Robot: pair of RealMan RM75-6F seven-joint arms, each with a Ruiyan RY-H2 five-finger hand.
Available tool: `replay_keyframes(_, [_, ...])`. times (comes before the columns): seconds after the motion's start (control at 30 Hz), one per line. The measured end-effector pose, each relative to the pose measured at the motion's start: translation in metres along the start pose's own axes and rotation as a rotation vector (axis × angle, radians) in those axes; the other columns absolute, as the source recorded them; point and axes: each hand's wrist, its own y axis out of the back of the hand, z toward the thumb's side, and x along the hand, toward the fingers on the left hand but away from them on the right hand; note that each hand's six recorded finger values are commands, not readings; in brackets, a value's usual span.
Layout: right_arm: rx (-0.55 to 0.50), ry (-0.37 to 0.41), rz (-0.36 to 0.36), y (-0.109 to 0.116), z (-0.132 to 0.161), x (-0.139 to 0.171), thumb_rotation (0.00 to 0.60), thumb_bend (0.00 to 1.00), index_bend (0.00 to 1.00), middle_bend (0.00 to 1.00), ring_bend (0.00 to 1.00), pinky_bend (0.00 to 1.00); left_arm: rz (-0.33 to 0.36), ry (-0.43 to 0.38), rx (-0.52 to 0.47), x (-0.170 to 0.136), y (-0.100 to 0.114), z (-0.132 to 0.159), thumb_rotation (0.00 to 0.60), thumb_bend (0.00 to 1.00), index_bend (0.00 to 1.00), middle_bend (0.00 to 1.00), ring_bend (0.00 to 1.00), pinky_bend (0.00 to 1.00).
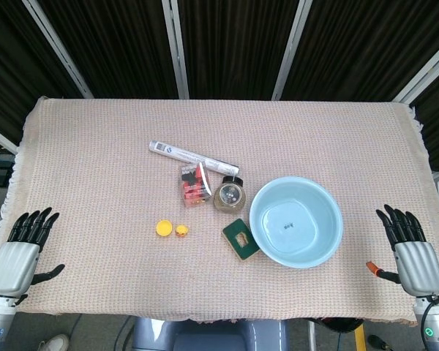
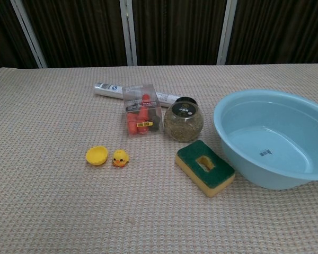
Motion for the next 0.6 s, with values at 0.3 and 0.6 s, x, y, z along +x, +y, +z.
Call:
replay_keyframes(0.3, [0.0, -0.007, 0.007, -0.001, -0.002, -0.001, 0.6, 0.05, 0.02, 0.0, 0.0, 0.03, -0.011, -0.001, -0.001, 0.002, -0.001, 0.001, 0.6, 0.12, 0.0, 0.0, 0.0, 0.0])
replay_keyframes(0.6, [-0.003, 0.0, 0.002, 0.0, 0.0, 0.0, 0.6, 0.05, 0.02, 0.0, 0.0, 0.03, 0.003, -0.023, 0.007, 0.011, 0.003, 0.008, 0.6, 0.12, 0.0, 0.04, 0.08, 0.07])
